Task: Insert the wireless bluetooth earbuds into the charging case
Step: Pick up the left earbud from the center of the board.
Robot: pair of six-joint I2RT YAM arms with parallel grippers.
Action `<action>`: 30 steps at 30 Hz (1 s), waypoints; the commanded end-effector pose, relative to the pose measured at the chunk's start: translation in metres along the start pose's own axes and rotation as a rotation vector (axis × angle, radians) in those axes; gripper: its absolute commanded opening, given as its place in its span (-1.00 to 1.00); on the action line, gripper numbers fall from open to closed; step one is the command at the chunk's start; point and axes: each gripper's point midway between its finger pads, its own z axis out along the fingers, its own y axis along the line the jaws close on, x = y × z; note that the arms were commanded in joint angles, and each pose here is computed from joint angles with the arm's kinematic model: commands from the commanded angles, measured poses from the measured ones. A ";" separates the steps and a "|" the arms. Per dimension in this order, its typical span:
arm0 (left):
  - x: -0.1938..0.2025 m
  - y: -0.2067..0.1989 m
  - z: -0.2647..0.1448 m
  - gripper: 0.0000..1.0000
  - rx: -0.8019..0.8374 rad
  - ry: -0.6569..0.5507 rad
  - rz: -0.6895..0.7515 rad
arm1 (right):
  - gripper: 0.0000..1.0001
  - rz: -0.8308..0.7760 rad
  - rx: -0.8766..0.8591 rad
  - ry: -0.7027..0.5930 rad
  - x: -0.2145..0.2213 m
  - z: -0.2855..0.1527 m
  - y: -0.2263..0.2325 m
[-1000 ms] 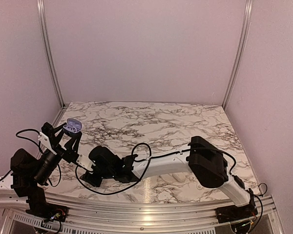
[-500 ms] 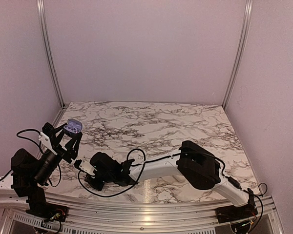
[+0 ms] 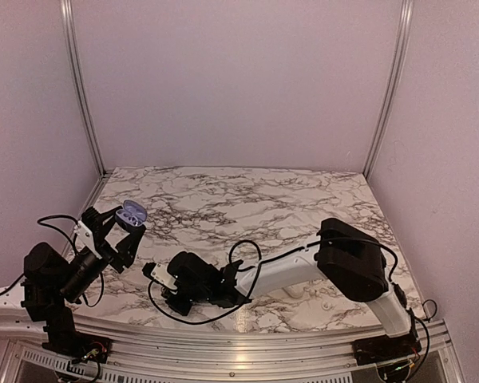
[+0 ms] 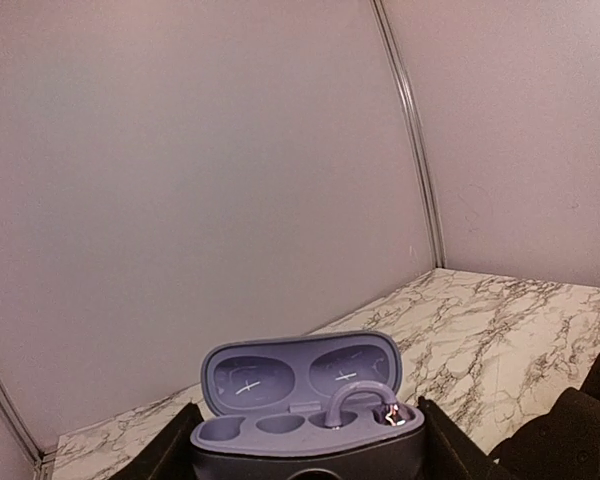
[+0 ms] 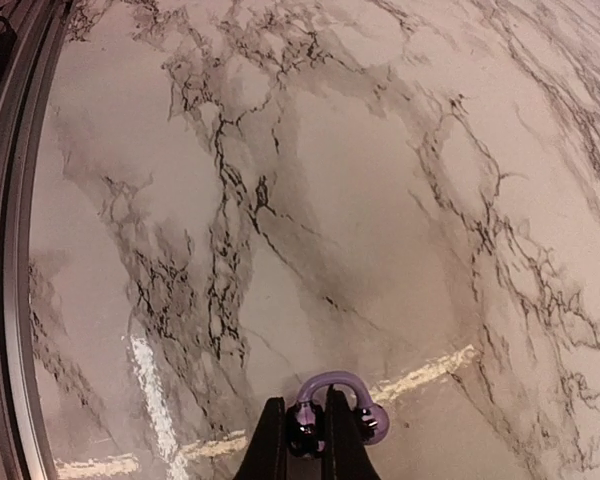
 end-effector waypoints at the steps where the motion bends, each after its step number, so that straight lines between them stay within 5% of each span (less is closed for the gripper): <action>1: -0.003 -0.017 0.003 -0.50 0.087 -0.028 0.050 | -0.94 0.046 0.104 -0.057 -0.025 -0.040 -0.021; 13: -0.001 -0.045 0.002 -0.52 0.227 -0.066 0.107 | -0.95 0.116 0.105 -0.085 -0.031 -0.144 -0.024; 24: 0.014 -0.069 0.007 -0.52 0.337 -0.029 0.175 | -0.91 -0.036 -0.103 0.082 -0.033 -0.207 0.012; 30: 0.022 -0.079 0.011 -0.52 0.374 -0.003 0.196 | -0.88 -0.034 -0.190 -0.072 -0.075 -0.259 0.026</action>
